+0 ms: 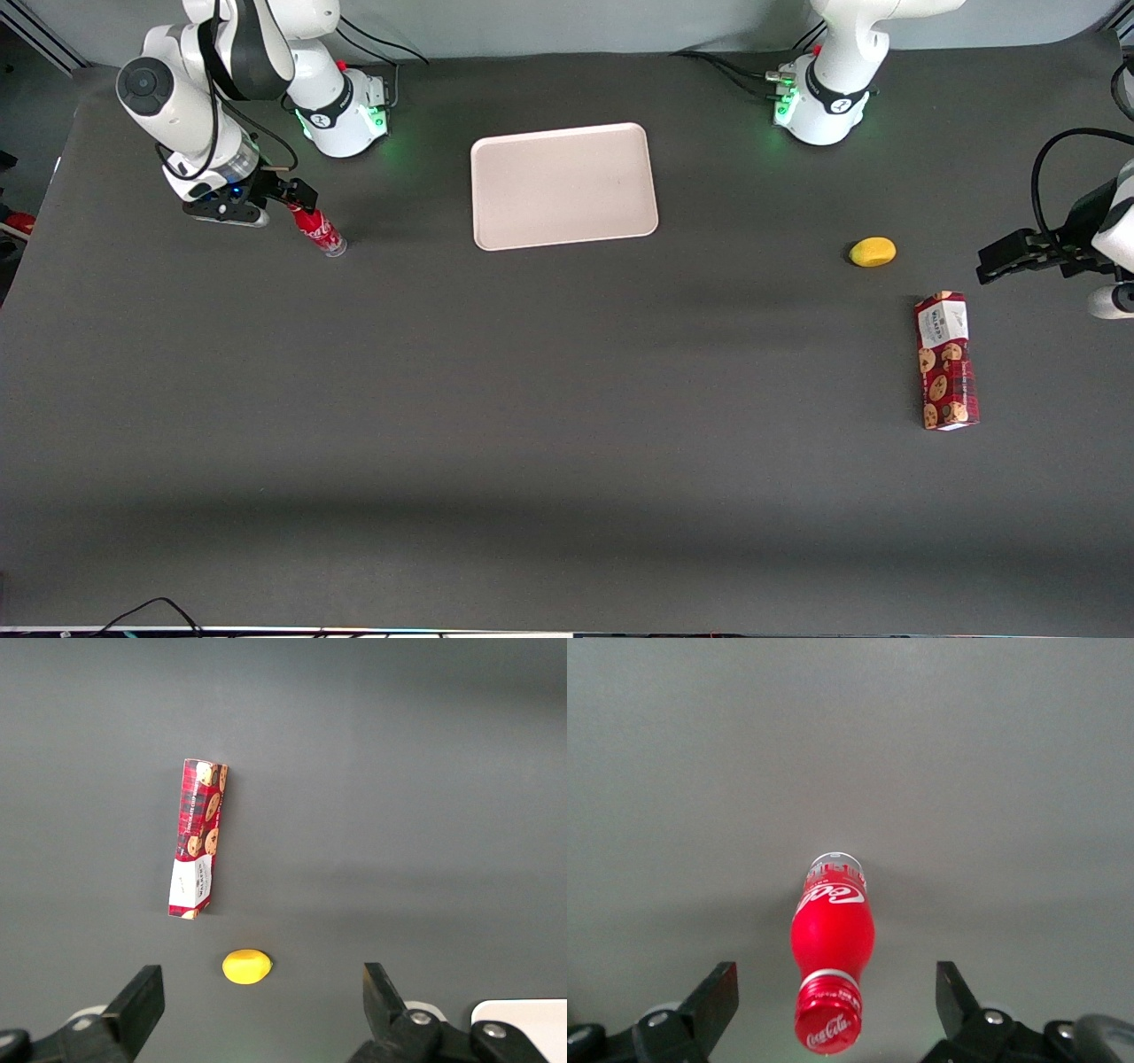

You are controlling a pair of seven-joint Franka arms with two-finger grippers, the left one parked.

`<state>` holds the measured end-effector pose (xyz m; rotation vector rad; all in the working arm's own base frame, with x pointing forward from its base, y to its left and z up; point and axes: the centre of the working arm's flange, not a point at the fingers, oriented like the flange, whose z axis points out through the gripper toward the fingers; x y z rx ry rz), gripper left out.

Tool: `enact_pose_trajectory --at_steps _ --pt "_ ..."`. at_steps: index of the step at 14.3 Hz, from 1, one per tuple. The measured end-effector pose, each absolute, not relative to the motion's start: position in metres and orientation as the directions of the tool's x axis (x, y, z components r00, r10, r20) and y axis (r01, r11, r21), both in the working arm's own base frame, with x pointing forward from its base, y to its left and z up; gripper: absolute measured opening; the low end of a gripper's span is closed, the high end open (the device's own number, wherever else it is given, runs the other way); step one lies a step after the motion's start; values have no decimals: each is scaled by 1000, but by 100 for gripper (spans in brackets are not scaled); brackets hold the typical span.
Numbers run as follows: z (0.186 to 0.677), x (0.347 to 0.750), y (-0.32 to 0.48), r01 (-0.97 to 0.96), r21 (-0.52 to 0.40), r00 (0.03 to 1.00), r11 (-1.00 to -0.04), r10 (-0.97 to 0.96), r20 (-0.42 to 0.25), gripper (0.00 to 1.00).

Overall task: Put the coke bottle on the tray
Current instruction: 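Lower the right gripper around the bottle cap and close it, then lift the bottle and carry it with the right gripper over the white tray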

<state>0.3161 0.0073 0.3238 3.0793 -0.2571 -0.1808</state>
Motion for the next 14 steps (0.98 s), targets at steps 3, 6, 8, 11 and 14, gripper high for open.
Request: enact_pose_trajectory --at_steps 3,6,8,11,14 --pt "310 316 9 -192 29 970 -981 -194 -149 99" --pt "304 316 9 -198 27 965 -980 -199 -171 86" --pt "303 315 9 -198 28 963 -980 -199 -183 80" --pt "305 314 9 -196 33 957 -980 -199 -214 45" --pt "310 316 10 -195 35 954 -980 -198 -227 35"
